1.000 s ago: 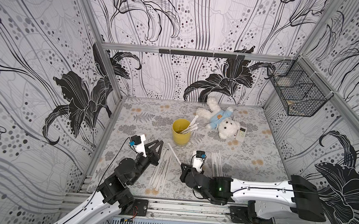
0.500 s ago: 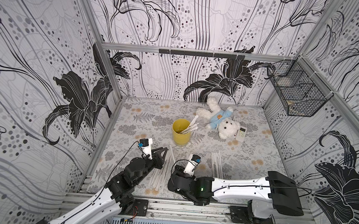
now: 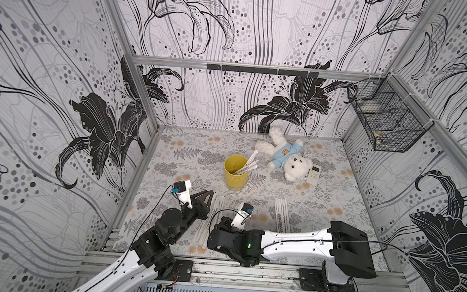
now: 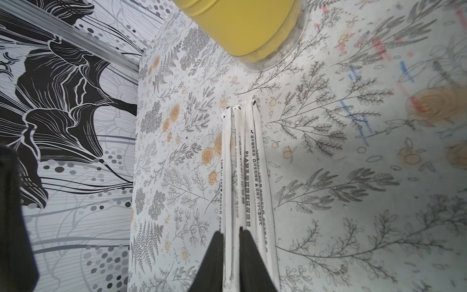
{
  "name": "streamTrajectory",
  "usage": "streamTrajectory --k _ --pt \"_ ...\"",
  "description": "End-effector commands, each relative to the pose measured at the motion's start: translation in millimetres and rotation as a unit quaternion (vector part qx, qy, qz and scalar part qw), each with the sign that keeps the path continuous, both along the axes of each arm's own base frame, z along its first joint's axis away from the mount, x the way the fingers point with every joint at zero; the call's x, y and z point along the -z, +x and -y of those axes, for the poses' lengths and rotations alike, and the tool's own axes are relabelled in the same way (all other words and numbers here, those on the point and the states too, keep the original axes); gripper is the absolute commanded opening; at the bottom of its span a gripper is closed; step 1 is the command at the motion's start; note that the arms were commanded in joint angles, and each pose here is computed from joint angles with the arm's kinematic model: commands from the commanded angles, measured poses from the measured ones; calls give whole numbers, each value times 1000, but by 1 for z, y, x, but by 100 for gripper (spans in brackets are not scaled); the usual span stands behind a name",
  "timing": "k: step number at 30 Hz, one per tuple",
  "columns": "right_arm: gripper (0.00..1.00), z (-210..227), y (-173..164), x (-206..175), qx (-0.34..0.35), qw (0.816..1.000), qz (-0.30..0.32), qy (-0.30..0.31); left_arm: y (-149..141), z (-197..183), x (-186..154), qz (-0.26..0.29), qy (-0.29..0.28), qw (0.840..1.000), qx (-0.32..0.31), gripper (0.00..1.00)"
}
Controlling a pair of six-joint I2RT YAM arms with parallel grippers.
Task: Take the straws out of the storage container
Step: Place the straw at the center of the board.
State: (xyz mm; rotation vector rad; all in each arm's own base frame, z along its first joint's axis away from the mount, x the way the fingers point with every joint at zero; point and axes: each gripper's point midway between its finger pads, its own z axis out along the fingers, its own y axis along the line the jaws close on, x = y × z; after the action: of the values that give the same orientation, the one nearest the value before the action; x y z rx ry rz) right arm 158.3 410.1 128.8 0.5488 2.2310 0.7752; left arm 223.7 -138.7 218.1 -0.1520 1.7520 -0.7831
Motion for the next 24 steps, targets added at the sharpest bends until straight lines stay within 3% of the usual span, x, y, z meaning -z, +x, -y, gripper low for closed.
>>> streamTrajectory --k 1,8,12,19,24 --pt "20 2 -2 4 4 1000 -1 -20 -2 2 -3 8 -1 1000 4 34" --pt "28 -18 -5 -1 -33 999 3 -21 -5 -1 -5 16 2 1000 -2 34" --pt "34 -21 -4 -8 -77 995 23 -61 -8 -3 -8 21 1 1000 -5 34" --pt "33 2 7 25 -146 985 -21 -89 -11 -5 -10 24 5 1000 -10 34" --pt "31 -12 16 37 -204 973 -39 -106 -13 -7 -12 28 2 1000 -13 33"
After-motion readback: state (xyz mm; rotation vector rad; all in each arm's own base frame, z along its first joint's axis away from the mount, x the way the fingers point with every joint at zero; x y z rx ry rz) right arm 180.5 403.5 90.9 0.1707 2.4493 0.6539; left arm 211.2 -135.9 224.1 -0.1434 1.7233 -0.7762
